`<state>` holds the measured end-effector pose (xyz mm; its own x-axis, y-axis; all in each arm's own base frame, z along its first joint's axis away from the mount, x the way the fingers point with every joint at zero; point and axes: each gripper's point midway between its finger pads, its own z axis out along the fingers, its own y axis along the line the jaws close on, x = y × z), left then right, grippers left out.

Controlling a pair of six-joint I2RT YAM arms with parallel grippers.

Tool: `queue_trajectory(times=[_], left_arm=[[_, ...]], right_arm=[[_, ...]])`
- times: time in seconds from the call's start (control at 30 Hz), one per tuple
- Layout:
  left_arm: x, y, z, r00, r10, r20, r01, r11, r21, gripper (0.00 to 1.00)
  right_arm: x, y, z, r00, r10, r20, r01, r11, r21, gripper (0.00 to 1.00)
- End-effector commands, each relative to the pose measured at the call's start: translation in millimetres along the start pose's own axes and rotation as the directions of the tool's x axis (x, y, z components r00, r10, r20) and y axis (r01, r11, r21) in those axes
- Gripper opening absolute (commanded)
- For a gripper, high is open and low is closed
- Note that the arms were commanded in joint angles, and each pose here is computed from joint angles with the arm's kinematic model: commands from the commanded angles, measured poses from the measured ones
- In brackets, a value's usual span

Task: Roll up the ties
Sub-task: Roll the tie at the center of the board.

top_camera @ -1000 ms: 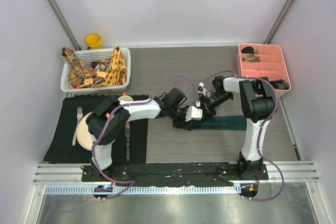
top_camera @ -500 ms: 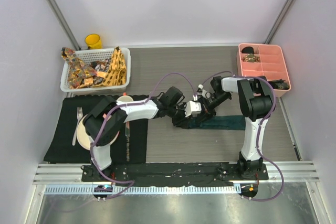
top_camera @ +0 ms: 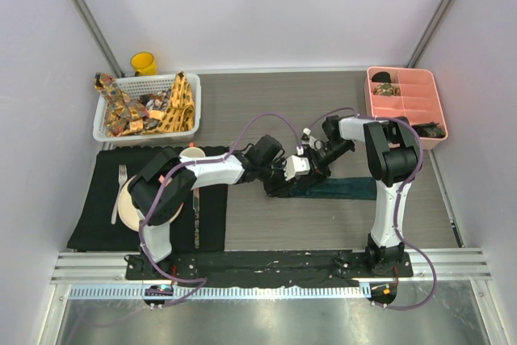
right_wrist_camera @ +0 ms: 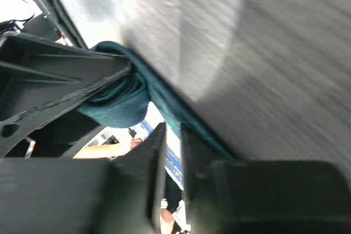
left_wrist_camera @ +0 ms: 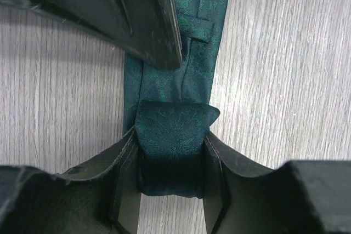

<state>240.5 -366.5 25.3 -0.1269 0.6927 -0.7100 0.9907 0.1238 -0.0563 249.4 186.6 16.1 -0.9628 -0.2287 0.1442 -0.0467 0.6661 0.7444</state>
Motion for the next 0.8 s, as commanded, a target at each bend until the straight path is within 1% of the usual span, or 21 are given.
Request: queue_trajectory(times=[0.0,0.03,0.1,0.13,0.2,0.23,0.43,0.53,0.6,0.63,0.67,0.7,0.73,0.77], left_arm=[[54,-4,2,0.979,-0.100,-0.180,0.098,0.995,-0.023,0.44],[54,-5,3,0.979,-0.100,-0.180,0.098,0.995,-0.018,0.45],[53,-5,2,0.980,-0.096,-0.175,0.095,0.995,-0.017,0.46],[52,-5,2,0.980,-0.094,-0.173,0.093,0.996,-0.015,0.46],[51,-6,4,0.981,-0.091,-0.170,0.091,0.996,-0.009,0.47],[50,-6,3,0.982,-0.087,-0.167,0.088,0.996,-0.006,0.47],[49,-7,5,0.983,-0.084,-0.161,0.086,0.996,0.005,0.49],[49,-8,5,0.983,-0.086,-0.160,0.089,0.996,0.011,0.49],[48,-9,5,0.984,-0.081,-0.157,0.084,0.996,0.015,0.50],[47,-8,4,0.985,-0.079,-0.153,0.083,0.996,0.016,0.51],[46,-8,4,0.986,-0.079,-0.150,0.082,0.996,0.019,0.52],[46,-10,4,0.986,-0.074,-0.148,0.079,0.997,0.025,0.53],[44,-11,4,0.987,-0.073,-0.143,0.079,0.996,0.031,0.56],[40,-10,2,0.989,-0.069,-0.131,0.074,0.997,0.034,0.58]], right_arm=[[-13,23,-16,0.988,-0.139,0.068,0.139,0.990,0.002,0.34],[-12,34,-17,0.988,-0.135,0.073,0.139,0.989,-0.042,0.36],[-10,48,-17,0.987,-0.144,0.075,0.150,0.985,-0.080,0.40],[-9,54,-17,0.987,-0.140,0.075,0.147,0.984,-0.097,0.44],[-5,61,-12,0.988,-0.143,0.062,0.150,0.981,-0.125,0.45],[-4,63,-10,0.988,-0.141,0.057,0.147,0.980,-0.134,0.47],[-3,61,3,0.989,-0.144,0.040,0.148,0.979,-0.143,0.47],[-7,51,11,0.989,-0.140,0.036,0.144,0.983,-0.118,0.45],[-9,44,15,0.990,-0.137,0.032,0.140,0.985,-0.105,0.40],[-10,38,17,0.991,-0.131,0.027,0.133,0.987,-0.089,0.34],[-10,33,20,0.992,-0.121,0.017,0.122,0.989,-0.082,0.27],[-10,28,22,0.993,-0.114,0.010,0.115,0.991,-0.071,0.09],[-10,22,23,0.994,-0.106,0.008,0.106,0.993,-0.044,0.01],[-10,15,23,0.995,-0.096,0.006,0.096,0.995,-0.037,0.01]])
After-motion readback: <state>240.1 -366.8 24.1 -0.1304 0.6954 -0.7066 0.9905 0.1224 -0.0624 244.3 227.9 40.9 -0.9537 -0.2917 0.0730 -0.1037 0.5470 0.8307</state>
